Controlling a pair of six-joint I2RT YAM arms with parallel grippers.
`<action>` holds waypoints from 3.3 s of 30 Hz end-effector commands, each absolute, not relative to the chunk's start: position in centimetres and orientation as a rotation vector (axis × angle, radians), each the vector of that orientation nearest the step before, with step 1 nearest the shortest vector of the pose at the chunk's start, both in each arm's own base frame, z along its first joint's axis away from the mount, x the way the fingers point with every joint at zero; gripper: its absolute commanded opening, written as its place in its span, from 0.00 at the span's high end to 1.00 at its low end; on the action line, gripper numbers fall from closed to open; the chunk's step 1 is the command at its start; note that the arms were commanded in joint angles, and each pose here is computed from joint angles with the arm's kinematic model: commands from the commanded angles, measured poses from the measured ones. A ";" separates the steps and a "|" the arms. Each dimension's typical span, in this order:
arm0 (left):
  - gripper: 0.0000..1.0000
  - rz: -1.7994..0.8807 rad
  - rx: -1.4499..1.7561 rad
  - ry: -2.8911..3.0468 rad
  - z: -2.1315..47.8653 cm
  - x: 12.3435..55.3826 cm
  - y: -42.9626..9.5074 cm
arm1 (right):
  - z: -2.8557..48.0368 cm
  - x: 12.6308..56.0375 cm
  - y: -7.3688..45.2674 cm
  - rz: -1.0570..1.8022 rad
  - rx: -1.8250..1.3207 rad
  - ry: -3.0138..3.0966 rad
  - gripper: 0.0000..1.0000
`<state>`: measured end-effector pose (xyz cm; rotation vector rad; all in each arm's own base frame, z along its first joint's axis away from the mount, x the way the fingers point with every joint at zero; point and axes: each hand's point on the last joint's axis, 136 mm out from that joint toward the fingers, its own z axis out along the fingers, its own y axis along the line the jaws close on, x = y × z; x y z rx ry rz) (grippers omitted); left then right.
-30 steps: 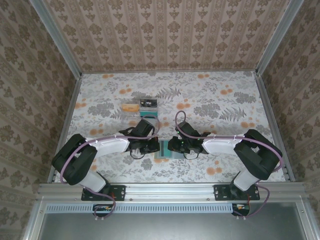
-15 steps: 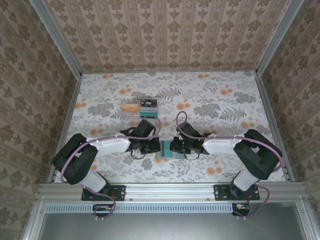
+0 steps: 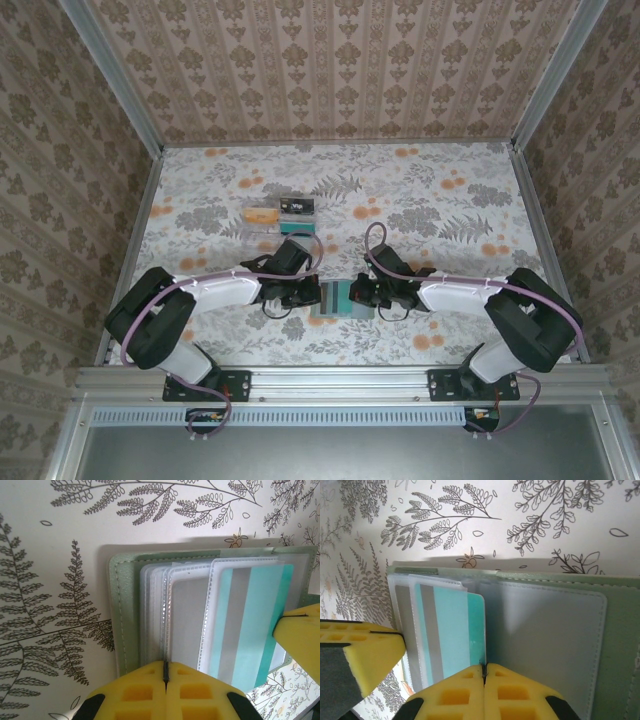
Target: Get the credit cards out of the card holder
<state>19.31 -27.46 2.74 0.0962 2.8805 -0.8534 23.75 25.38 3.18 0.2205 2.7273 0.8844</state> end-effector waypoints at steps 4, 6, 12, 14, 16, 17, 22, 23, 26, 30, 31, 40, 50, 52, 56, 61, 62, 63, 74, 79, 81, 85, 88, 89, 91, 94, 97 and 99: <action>1.00 -0.708 0.058 2.985 0.5 17.7 -25.3 | 2.4 23.3 25.0 0.893 0.246 2.733 0.76; 1.00 -0.710 0.058 2.986 0.4 17.7 -25.3 | 2.4 23.4 25.2 0.914 0.253 2.722 0.75; 1.00 -0.717 0.061 2.984 0.5 17.6 -25.4 | 2.2 23.5 25.9 0.981 0.265 2.711 0.75; 1.00 -0.720 0.062 2.984 0.5 17.6 -25.5 | 2.4 23.6 26.3 1.012 0.265 2.698 0.75; 1.00 -0.720 0.062 2.985 0.5 17.6 -25.5 | 2.8 23.8 26.7 1.041 0.255 2.686 0.76; 1.00 -0.718 0.064 2.986 0.5 17.6 -25.5 | 3.0 23.8 26.9 1.054 0.249 2.681 0.76; 1.00 -0.720 0.063 2.986 0.5 17.6 -25.5 | 3.6 23.9 27.6 1.109 0.222 2.663 0.76; 1.00 -0.719 0.065 2.986 0.5 17.5 -25.5 | 3.5 23.9 27.7 1.114 0.219 2.666 0.76; 1.00 -0.721 0.065 2.985 0.5 17.6 -25.5 | 3.2 23.8 27.7 1.104 0.215 2.683 0.76; 1.00 -0.719 0.067 2.987 0.5 17.5 -25.5 | 2.3 23.6 27.2 1.058 0.236 2.712 0.76; 1.00 -0.718 0.067 2.987 0.5 17.5 -25.5 | 2.1 23.6 27.0 1.039 0.242 2.723 0.75; 1.00 -0.712 0.063 2.989 0.4 17.6 -25.4 | 2.1 23.7 27.2 1.038 0.228 2.721 1.00; 1.00 -0.639 -0.003 3.022 -0.3 17.4 -23.9 | 1.9 23.3 24.1 0.949 0.258 2.739 1.00; 1.00 -0.633 -0.008 3.025 -0.4 17.3 -23.8 | 1.8 23.2 23.5 0.943 0.267 2.742 1.00; 1.00 -0.628 -0.011 3.026 -0.4 17.3 -23.5 | 1.3 22.7 22.1 0.903 0.276 2.771 1.00; 1.00 -0.630 -0.015 3.017 -0.1 17.6 -23.3 | 1.5 22.1 20.8 0.884 0.280 2.778 1.00; 1.00 -0.637 -0.015 3.012 0.1 17.6 -23.3 | 1.3 22.0 20.6 0.873 0.279 2.787 1.00; 1.00 -0.641 -0.018 3.008 0.2 17.7 -23.2 | 2.3 22.1 20.5 0.889 0.267 2.759 1.00; 0.57 -0.907 -0.013 2.800 7.0 20.6 -25.4 | 8.0 22.6 20.3 0.998 0.213 2.620 1.00; 0.44 -1.089 -0.073 2.620 11.9 22.9 -25.9 | 12.4 23.7 21.4 1.091 0.164 2.504 1.00; 0.43 -1.145 -0.118 2.552 13.5 23.8 -25.8 | 14.2 24.3 21.9 1.120 0.144 2.464 1.00; 0.45 -1.355 -0.145 2.422 16.7 24.9 -26.2 | 18.0 25.6 23.2 1.194 0.088 2.379 1.00; 0.47 -1.516 -0.177 2.314 19.0 25.8 -26.5 | 20.8 26.8 24.3 1.270 0.045 2.306 1.00; 0.48 -1.548 -0.184 2.279 19.6 26.0 -26.5 | 21.7 27.2 24.5 1.294 0.035 2.284 1.00; 0.49 -1.600 -0.180 2.210 20.9 26.4 -26.6 | 23.4 27.9 25.1 1.356 0.010 2.237 1.00; 0.50 -1.673 -0.160 2.147 22.5 26.8 -27.0 | 25.3 28.7 25.9 1.421 -0.034 2.189 1.00; 0.52 -1.732 -0.113 2.128 23.5 26.7 -27.7 | 26.4 29.1 26.7 1.467 -0.077 2.165 1.00; 0.53 -1.752 -0.105 2.121 23.8 26.7 -27.9 | 26.5 29.4 26.9 1.476 -0.083 2.166 1.00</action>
